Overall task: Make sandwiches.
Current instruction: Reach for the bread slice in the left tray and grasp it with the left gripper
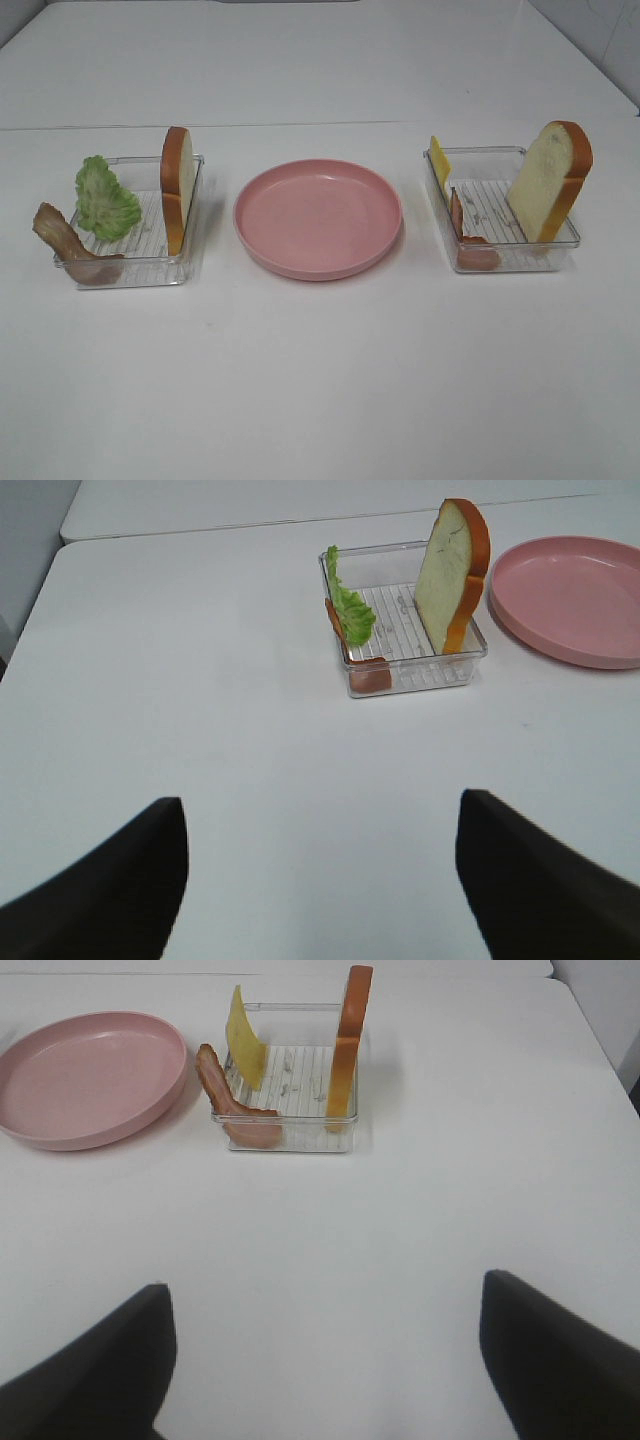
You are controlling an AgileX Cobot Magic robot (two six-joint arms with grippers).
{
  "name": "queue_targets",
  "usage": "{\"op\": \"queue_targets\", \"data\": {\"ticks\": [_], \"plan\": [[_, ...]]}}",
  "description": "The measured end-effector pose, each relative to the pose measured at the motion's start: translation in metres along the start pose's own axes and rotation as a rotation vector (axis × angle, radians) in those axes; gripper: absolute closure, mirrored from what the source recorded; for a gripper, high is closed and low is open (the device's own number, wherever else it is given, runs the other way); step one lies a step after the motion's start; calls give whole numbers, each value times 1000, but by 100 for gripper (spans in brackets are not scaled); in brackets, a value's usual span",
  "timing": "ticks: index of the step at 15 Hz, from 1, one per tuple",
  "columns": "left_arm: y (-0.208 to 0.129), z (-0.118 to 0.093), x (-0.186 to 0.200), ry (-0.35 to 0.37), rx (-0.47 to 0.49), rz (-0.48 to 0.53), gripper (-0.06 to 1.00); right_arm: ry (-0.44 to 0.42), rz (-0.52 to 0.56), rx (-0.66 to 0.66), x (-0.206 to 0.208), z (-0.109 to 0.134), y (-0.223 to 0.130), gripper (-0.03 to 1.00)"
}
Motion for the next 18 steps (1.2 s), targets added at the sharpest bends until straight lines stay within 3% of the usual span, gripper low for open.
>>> {"op": "queue_targets", "data": {"ticks": [2,5,10,11,14,18], "plan": [[2,0,2,-1,0,-7,23,0,0,0,0,0,0,18],[31,0,-4,2,4,-10,23,0,0,0,0,0,0,18],[81,4,-57,13,25,129,23,0,0,0,0,0,0,18],[106,5,-91,7,44,220,23,0,0,0,0,0,0,18],[141,1,-148,-29,101,330,23,0,0,0,0,0,0,18],[156,-2,-216,-64,149,493,23,0,0,0,0,0,0,18]]}}
Point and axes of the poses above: a point on each arm's last joint axis where the gripper is mounted, x pointing back along that axis away from the gripper, z along the wrist's bending axis when the last joint is at zero, y = z × x, the point moved 6 cm from there along -x, pointing out along that axis toward the gripper, and after that the axes turned 2 degrees about x, right-handed, at the moved point
